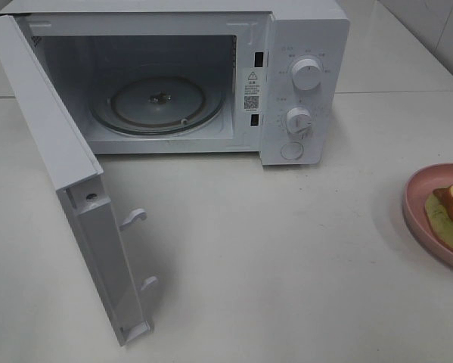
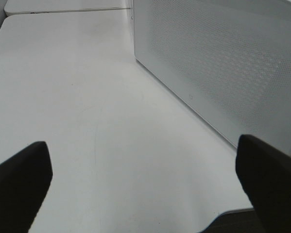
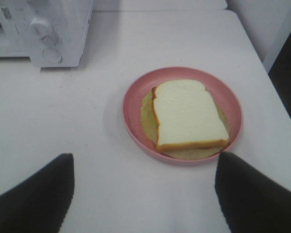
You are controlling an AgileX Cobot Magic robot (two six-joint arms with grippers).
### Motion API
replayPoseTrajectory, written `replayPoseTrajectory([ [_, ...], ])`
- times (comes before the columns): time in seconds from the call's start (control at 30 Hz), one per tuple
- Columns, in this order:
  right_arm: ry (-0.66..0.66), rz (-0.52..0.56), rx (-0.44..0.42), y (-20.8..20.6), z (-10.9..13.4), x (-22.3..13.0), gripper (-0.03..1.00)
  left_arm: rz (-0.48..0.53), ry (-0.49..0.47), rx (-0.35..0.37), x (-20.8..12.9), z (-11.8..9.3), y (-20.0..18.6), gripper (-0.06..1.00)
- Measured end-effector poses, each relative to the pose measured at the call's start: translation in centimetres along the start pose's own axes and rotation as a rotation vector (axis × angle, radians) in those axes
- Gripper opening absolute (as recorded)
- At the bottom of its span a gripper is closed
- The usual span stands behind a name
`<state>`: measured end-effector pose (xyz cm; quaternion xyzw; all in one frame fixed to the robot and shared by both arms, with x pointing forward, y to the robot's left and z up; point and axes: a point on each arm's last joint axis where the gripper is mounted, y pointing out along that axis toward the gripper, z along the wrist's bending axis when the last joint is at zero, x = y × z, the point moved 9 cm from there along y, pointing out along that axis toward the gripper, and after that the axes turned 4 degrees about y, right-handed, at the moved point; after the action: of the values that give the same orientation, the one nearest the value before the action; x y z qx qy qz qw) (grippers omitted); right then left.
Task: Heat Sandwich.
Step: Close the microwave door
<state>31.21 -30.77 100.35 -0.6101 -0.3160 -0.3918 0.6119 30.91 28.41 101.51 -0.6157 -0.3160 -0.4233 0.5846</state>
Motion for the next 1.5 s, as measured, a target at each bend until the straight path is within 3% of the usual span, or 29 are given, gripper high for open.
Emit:
replayPoseTrajectory([
  [1.5, 0.009, -0.011, -0.014, -0.18, -0.13, -0.05, 0.77, 0.0, 0.0, 0.0, 0.0, 0.0, 0.0, 0.97],
])
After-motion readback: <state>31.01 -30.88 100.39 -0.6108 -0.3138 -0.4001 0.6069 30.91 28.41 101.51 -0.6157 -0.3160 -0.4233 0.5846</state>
